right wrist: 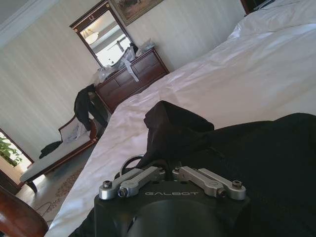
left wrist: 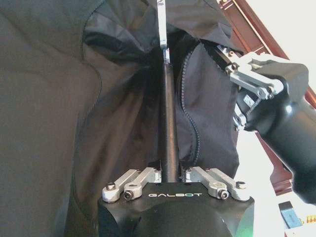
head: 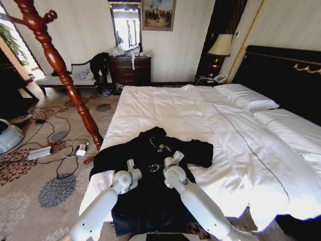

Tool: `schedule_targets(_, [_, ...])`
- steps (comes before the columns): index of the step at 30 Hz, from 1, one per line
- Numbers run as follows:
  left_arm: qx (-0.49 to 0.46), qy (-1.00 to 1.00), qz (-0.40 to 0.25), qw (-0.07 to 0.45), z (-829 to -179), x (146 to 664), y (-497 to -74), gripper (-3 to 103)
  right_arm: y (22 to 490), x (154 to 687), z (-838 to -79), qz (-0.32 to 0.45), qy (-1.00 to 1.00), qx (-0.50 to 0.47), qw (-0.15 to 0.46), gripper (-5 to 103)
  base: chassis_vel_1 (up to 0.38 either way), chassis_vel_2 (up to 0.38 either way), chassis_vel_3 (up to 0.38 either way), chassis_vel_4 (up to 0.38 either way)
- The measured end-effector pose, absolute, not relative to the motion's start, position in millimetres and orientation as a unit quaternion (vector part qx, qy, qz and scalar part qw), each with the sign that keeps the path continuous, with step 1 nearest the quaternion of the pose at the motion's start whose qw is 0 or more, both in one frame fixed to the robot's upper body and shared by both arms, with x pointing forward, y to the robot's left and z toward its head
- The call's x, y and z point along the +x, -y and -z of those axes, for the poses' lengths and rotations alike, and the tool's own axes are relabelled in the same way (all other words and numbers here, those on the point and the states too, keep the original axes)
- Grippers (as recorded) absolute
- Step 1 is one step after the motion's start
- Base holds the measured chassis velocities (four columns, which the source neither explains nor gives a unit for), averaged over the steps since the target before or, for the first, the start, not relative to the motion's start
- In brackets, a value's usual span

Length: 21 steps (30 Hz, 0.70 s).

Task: Pick up the clothes from the bed and hang them on the clothes hanger.

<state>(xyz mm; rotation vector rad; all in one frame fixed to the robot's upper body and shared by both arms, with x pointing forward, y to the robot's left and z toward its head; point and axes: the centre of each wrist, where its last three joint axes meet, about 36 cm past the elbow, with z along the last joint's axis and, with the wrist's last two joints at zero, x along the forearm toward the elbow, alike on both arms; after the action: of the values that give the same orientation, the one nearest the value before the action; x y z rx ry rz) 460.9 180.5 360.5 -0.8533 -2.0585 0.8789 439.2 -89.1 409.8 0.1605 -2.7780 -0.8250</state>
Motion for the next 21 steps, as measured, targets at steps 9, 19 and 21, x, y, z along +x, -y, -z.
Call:
schedule_targets(9, [-0.338,0.830,-0.283,0.342,-374,483,-176,17,85,435,-403,0.271,0.953,0.059,0.119,7,0.000,0.000,0.000,0.000])
schedule_targets(19, [-0.282,0.904,-0.215,0.240,-388,496,-195,44,91,430,-400,0.263,0.956,0.060,0.117,45,0.000,0.000,0.000,0.000])
schedule_targets(21, [-0.274,0.910,-0.209,0.229,-391,497,-200,44,93,430,-400,0.261,0.956,0.059,0.117,51,0.000,0.000,0.000,0.000])
